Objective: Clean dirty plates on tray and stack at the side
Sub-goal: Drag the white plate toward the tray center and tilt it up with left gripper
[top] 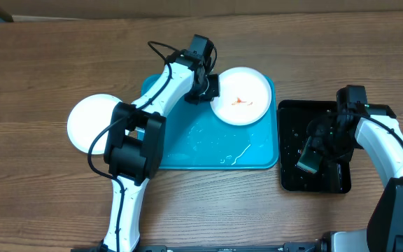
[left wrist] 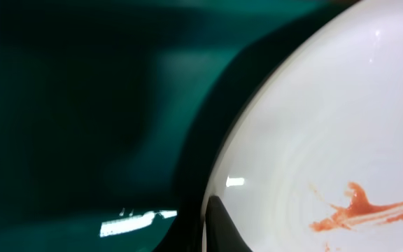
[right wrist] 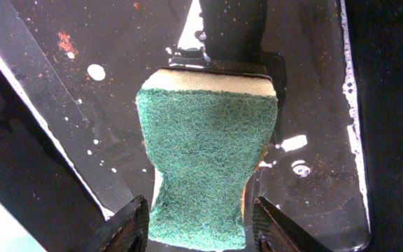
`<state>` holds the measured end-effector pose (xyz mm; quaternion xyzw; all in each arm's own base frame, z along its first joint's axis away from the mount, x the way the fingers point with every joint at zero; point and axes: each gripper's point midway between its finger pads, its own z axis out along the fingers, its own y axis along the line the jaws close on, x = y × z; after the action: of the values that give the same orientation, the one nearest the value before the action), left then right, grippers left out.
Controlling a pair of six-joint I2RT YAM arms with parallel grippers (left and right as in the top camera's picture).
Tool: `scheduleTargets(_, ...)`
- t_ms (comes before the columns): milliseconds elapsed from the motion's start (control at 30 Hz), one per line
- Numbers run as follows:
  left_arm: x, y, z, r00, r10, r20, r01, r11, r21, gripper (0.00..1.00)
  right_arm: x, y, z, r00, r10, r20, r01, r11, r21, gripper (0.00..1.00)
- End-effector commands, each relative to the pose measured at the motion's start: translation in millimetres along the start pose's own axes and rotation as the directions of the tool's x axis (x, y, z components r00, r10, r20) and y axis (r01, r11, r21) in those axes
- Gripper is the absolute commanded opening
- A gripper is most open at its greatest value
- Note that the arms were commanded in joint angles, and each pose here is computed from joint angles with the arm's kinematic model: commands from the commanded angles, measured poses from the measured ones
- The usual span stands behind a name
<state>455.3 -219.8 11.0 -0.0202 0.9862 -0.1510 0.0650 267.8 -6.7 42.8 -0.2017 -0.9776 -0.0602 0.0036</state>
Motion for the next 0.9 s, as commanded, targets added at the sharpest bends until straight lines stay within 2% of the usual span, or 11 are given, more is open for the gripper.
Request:
scheduleTargets(0, -0.9, 34.0, -16.1, 0.994, -0.11, -0.01, 0.109, 0.992, -0.068, 0.04, 1.2, 2.5, -1.2, 1.0, -0.004, 0.004, 0.004, 1.0, -0.007, 0.49)
scheduleTargets(100, 13.1, 60.1, -36.0, 0.978, -0.197, -0.065, 0.187, 0.974, -0.127, 0.04, 1.1, 2.5, -1.2, 1.0, -0.004, 0.005, 0.004, 1.0, -0.007, 0.49)
scheduleTargets(333, 59.9, 103.9, -66.2, 0.931, -0.281, -0.232, 0.214, 0.937, -0.276, 0.04, 0.3, 2.8, -1.3, 1.0, -0.004, 0.008, 0.004, 1.0, -0.008, 0.49)
scheduleTargets(633, 104.8, 132.9, -95.0, 0.887, -0.312, -0.341, 0.104, 0.854, -0.51, 0.04, 0.4, 2.7, -1.3, 1.0, -0.004, 0.007, 0.004, 1.0, -0.008, 0.49)
scheduleTargets(867, 125.8, 135.5, -95.1, 0.865, -0.325, -0.384, 0.056, 0.821, -0.568, 0.04, 1.2, 2.4, -1.2, 1.0, -0.004, 0.004, 0.004, 1.0, -0.007, 0.49)
